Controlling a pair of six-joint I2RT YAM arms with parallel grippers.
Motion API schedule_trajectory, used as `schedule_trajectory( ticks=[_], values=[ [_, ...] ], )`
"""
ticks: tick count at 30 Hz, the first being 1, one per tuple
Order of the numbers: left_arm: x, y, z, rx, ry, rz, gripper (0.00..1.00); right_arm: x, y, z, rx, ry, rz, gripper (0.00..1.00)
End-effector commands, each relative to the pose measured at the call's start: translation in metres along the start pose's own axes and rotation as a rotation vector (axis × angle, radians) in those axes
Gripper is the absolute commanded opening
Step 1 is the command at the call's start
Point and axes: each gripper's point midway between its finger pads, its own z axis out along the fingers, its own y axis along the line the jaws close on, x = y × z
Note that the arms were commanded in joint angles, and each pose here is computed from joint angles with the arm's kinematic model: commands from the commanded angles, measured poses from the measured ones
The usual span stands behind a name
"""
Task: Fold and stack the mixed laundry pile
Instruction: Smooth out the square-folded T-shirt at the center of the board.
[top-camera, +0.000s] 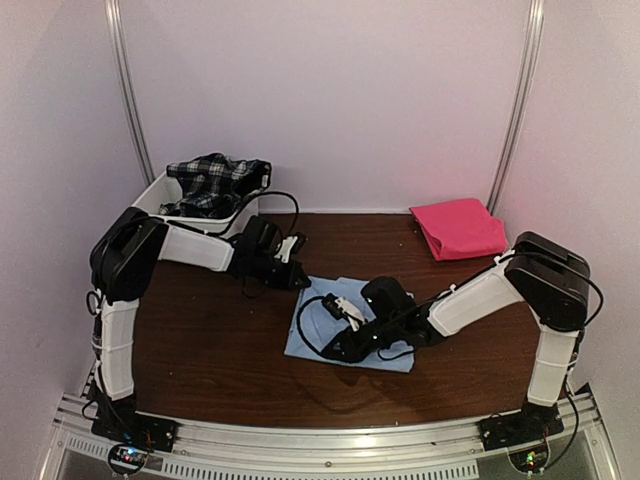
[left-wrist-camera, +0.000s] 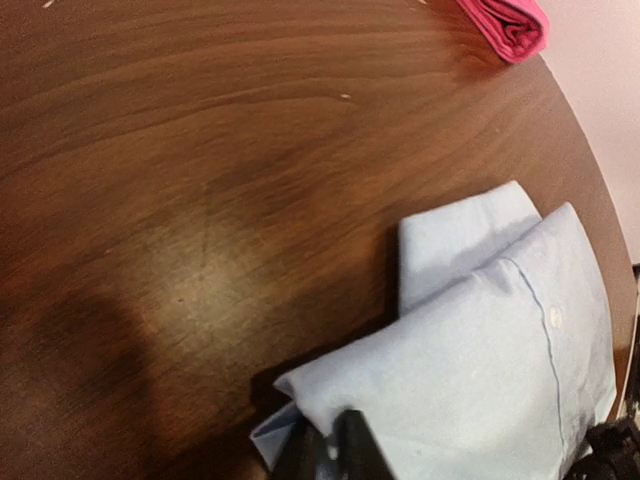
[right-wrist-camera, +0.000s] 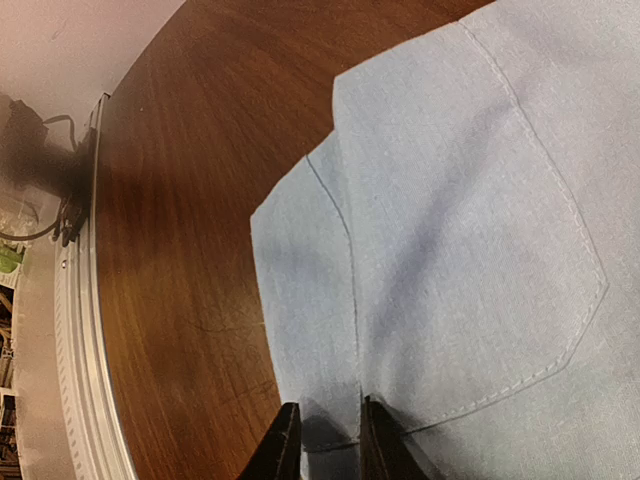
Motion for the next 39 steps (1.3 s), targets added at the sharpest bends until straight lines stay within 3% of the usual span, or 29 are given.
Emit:
schedule_trajectory(
  ticks=[1,7,10,13,20,24,27,34,39],
  values=[
    [-0.021,0.026,-0.008,-0.079,-0.077,0.025,0.28,0.042,0.003,0.003,-0.002,0.138,0.062,0.23],
    [-0.048,0.003,-0.056,-0.102,-0.195,0.094,0.55,-0.028,0.044,-0.038,-0.059,-0.012,0.013,0.46],
    [-0.054,-0.018,-0.083,-0.071,-0.233,0.128,0.63,-0.055,0.049,-0.073,-0.068,-0.108,0.033,0.49],
    [-0.04,-0.047,-0.097,0.004,-0.228,0.182,0.7,-0.053,0.033,-0.1,-0.038,-0.152,0.088,0.5],
    [0.026,-0.129,-0.094,0.203,-0.119,0.287,0.71,-0.022,0.027,-0.12,-0.083,-0.157,0.196,0.49],
    [0.067,-0.161,-0.077,0.34,-0.052,0.264,0.71,-0.007,0.023,-0.116,-0.113,-0.156,0.235,0.48],
    [0.087,-0.156,-0.058,0.375,-0.014,0.192,0.7,-0.003,0.008,-0.111,-0.113,-0.165,0.279,0.48],
    [0.101,-0.067,-0.032,0.143,-0.021,-0.01,0.71,0.042,-0.058,-0.101,-0.011,-0.13,0.427,0.47],
    [0.122,-0.035,-0.031,0.046,0.003,-0.063,0.71,0.076,-0.078,-0.09,0.017,-0.084,0.494,0.43]
  ],
)
